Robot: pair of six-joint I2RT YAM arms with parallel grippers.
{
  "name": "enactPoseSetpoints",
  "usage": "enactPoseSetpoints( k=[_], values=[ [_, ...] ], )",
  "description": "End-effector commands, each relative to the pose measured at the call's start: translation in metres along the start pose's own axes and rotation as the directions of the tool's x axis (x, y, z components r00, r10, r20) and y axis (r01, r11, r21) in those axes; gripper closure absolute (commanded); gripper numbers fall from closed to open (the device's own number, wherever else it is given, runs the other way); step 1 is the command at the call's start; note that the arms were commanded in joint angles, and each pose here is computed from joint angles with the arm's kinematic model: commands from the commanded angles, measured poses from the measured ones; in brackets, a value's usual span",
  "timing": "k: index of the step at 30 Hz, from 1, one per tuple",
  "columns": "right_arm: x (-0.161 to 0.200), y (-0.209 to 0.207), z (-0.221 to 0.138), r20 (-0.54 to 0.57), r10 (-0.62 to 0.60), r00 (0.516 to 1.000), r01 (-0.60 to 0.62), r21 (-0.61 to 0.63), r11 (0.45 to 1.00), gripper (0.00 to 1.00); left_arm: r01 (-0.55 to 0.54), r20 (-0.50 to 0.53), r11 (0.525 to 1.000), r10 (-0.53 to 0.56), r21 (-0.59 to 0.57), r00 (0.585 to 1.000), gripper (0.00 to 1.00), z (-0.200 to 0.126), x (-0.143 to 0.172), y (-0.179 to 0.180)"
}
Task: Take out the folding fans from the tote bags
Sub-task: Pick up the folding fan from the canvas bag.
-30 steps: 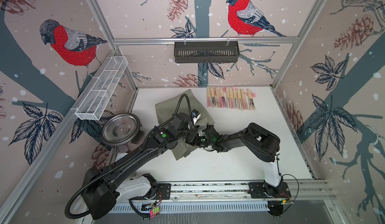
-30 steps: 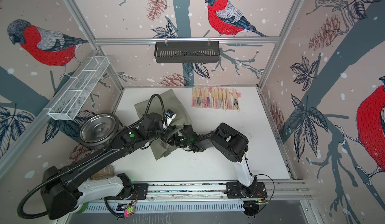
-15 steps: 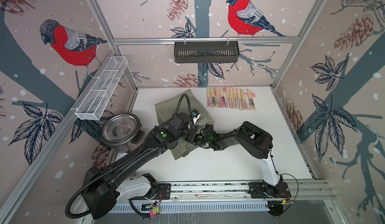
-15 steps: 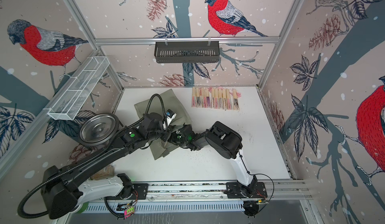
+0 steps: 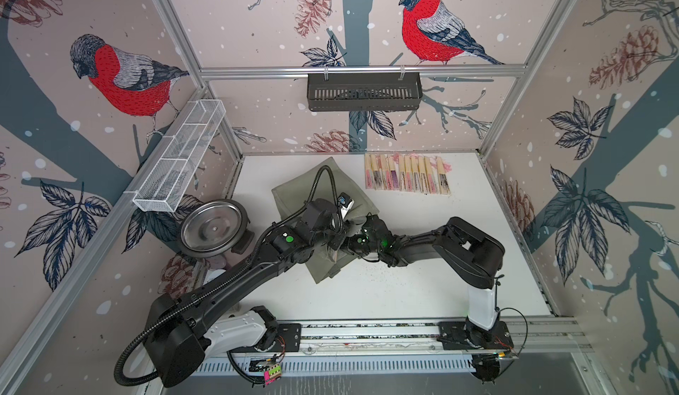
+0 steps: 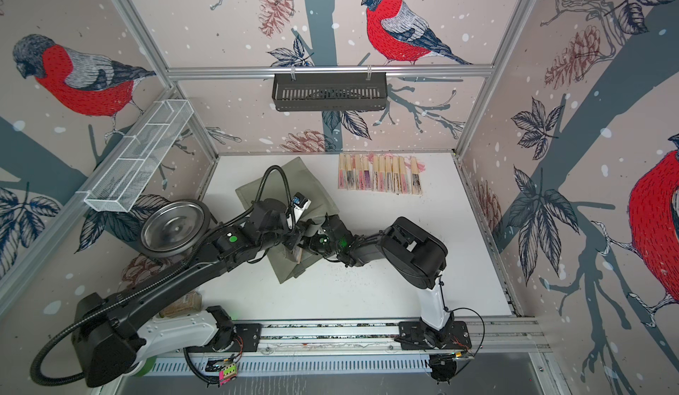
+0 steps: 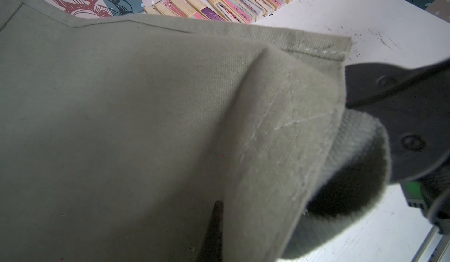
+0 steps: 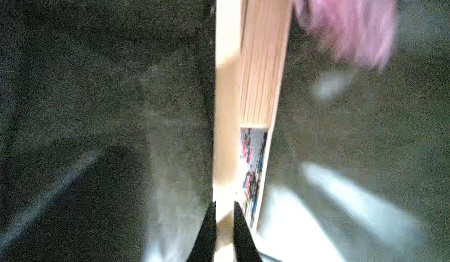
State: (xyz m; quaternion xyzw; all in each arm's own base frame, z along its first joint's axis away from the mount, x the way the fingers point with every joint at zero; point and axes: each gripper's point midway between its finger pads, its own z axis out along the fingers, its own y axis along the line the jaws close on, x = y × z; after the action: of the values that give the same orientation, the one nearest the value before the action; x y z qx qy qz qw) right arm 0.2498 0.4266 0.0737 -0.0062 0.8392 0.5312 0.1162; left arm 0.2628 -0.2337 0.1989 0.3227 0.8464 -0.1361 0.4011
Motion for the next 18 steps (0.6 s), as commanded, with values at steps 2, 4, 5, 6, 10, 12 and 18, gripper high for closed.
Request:
enactPoseSetpoints(
  k=[2,4,5,6,10,12,18],
  values=[
    [0.009,-0.01,-0.014,-0.027,-0.049,0.998,0.05,0.056,0.997,0.88,-0.005,0.009,1.0,0.005,0.017,1.0,1.0,-0.002,-0.003,-0.003],
    [0.015,-0.017,-0.02,-0.038,-0.053,0.998,0.056,0.081,0.995,0.88,-0.004,0.01,1.0,0.004,0.015,1.0,1.0,-0.002,-0.003,-0.003],
    [0.017,-0.019,-0.023,-0.042,-0.057,0.998,0.06,0.087,0.994,0.88,-0.005,0.01,1.0,0.004,0.016,1.0,1.0,-0.002,-0.003,-0.003],
    [0.02,-0.02,-0.026,-0.052,-0.063,0.997,0.068,0.092,0.993,0.88,-0.005,0.011,1.0,0.005,0.016,1.0,1.0,-0.003,-0.003,-0.003],
    [0.03,-0.03,-0.042,-0.069,-0.12,0.99,0.129,0.135,0.982,0.87,-0.005,0.012,1.0,0.004,0.013,1.0,1.0,-0.003,-0.003,-0.003],
    [0.037,-0.041,-0.05,-0.088,-0.169,0.982,0.184,0.194,0.964,0.87,-0.004,0.011,1.0,0.004,0.011,1.0,1.0,-0.003,-0.003,-0.002],
    [0.048,-0.052,-0.069,-0.145,-0.239,0.96,0.268,0.236,0.934,0.87,-0.004,0.007,1.0,0.004,0.007,1.0,1.0,-0.002,-0.003,-0.001]
  ],
)
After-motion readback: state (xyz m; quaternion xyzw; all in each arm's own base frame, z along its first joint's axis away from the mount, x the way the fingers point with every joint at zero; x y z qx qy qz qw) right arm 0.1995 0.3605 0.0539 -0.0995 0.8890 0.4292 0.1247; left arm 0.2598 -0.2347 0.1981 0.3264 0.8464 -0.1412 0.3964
